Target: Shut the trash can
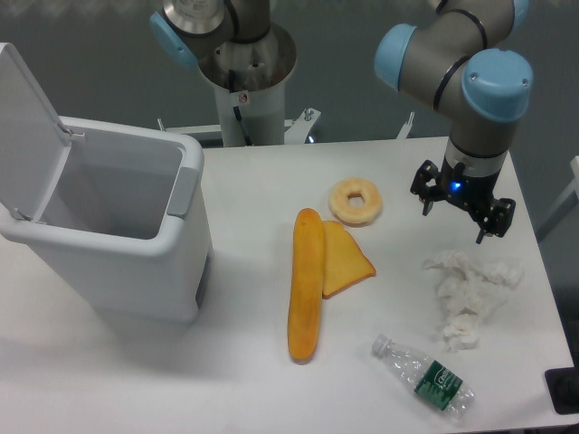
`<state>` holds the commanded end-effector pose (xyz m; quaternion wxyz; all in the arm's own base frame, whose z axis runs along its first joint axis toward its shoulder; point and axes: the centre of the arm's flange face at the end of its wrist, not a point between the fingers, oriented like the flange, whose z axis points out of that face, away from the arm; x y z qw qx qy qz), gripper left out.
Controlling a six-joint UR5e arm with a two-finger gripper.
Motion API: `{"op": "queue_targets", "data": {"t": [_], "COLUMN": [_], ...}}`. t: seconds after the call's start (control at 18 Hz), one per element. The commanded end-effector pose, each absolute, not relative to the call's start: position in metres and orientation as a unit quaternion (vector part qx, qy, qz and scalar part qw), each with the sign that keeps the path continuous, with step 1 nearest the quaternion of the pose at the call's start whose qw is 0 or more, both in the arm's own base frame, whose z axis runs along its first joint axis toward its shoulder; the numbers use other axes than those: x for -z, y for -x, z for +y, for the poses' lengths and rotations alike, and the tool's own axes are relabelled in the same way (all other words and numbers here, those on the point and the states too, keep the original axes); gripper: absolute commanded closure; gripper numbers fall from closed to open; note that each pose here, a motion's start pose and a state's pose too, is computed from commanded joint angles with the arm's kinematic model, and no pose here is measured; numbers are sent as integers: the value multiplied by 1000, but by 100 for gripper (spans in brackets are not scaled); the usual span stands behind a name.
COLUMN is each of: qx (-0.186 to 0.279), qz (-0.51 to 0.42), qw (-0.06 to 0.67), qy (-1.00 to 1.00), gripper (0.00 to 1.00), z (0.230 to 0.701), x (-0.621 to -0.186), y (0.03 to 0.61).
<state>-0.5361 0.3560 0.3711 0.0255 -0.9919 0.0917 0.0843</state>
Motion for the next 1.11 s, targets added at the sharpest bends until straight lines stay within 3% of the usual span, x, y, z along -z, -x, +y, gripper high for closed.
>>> {"op": "queue_targets", "data": {"t": [0.39,1.11], "qx": [-92,-66], "qz": [53,50], "qw": [38,96], "qy": [994,992], "gripper": [0,0], "z": [358,401], "x": [-394,-447], "y": [505,357]}}
